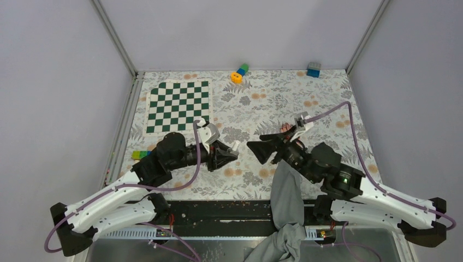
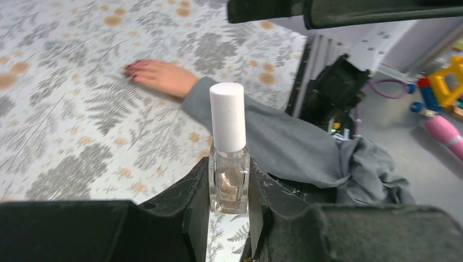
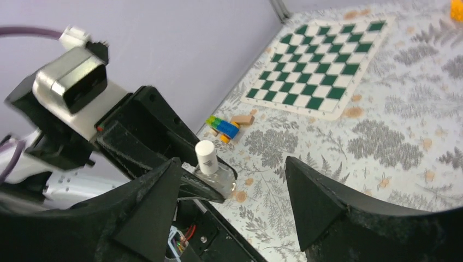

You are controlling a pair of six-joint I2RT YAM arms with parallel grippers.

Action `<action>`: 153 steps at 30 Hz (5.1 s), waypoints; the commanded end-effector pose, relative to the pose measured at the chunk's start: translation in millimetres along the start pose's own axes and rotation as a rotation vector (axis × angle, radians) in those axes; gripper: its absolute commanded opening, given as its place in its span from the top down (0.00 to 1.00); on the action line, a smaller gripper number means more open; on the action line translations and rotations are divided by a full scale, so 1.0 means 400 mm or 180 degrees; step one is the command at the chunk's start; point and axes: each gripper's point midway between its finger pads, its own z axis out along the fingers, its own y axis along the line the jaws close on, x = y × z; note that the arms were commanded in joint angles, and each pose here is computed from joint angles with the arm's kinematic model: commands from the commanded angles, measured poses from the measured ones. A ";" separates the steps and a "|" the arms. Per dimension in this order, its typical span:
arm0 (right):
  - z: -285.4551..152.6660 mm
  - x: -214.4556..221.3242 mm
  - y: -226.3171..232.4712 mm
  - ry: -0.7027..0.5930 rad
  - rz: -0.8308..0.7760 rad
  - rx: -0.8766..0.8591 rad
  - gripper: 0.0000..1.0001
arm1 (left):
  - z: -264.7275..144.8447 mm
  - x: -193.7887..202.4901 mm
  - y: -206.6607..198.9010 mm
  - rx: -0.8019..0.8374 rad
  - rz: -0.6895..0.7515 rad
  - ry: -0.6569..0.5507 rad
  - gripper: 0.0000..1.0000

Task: Paint the nails
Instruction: Screw the nail polish bottle.

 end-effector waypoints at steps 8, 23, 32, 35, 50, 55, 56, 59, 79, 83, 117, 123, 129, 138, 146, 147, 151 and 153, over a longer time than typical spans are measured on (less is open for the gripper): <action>-0.216 -0.022 0.226 -0.0545 -0.0895 -0.2457 0.23 | -0.099 -0.138 -0.284 0.2078 0.0396 -0.0449 1.00; -0.198 0.018 0.321 -0.0244 -0.1012 -0.3052 0.36 | -0.108 -0.115 -0.328 0.2614 0.0228 -0.0244 1.00; -0.173 0.029 0.337 -0.0249 -0.0807 -0.3125 0.39 | -0.107 -0.114 -0.328 0.2623 0.0216 -0.0237 1.00; -0.171 0.035 0.335 -0.0241 -0.0749 -0.3131 0.42 | -0.107 -0.115 -0.326 0.2597 0.0240 -0.0255 1.00; -0.161 0.072 0.313 0.0002 -0.0633 -0.3004 0.51 | -0.105 -0.118 -0.320 0.2514 0.0266 -0.0313 1.00; -0.159 0.079 0.308 0.0045 -0.0628 -0.2980 0.58 | -0.107 -0.121 -0.319 0.2491 0.0275 -0.0340 1.00; -0.157 0.081 0.306 0.0049 -0.0627 -0.2971 0.61 | -0.108 -0.121 -0.319 0.2488 0.0279 -0.0344 1.00; -0.153 0.086 0.303 0.0071 -0.0609 -0.2950 0.67 | -0.107 -0.122 -0.318 0.2473 0.0281 -0.0350 1.00; -0.035 0.132 0.225 0.0294 -0.0388 -0.2108 1.00 | -0.038 -0.127 -0.194 0.1362 0.0208 -0.0410 1.00; 0.006 0.153 0.186 0.0403 -0.0255 -0.1734 1.00 | -0.019 -0.127 -0.130 0.0865 0.0164 -0.0410 1.00; 0.125 0.218 -0.019 0.0408 0.0544 0.0017 0.76 | -0.009 -0.081 0.099 -0.0776 -0.0188 -0.0188 1.00; 0.091 0.168 0.013 0.0285 0.0335 -0.0265 0.36 | -0.009 -0.096 0.065 -0.0526 -0.0098 -0.0240 1.00; 0.015 0.080 -0.048 0.0094 -0.0110 0.0056 0.22 | -0.011 -0.113 0.017 -0.0190 -0.0026 -0.0330 1.00; -0.098 0.052 0.056 0.0107 -0.0802 -0.1036 0.21 | -0.016 -0.126 -0.093 0.0621 0.0113 -0.0409 1.00; -0.201 0.070 0.218 0.0129 -0.1027 -0.2458 0.22 | -0.072 -0.108 -0.284 0.2107 0.0298 -0.0239 1.00; -0.199 0.070 0.221 0.0116 -0.1049 -0.2483 0.22 | -0.076 -0.107 -0.290 0.2144 0.0309 -0.0252 1.00; -0.194 0.059 0.235 -0.0042 -0.1057 -0.2570 0.22 | -0.087 -0.108 -0.306 0.2275 0.0303 -0.0252 1.00; -0.192 0.047 0.248 -0.0177 -0.0978 -0.2650 0.22 | -0.093 -0.110 -0.314 0.2341 0.0293 -0.0245 1.00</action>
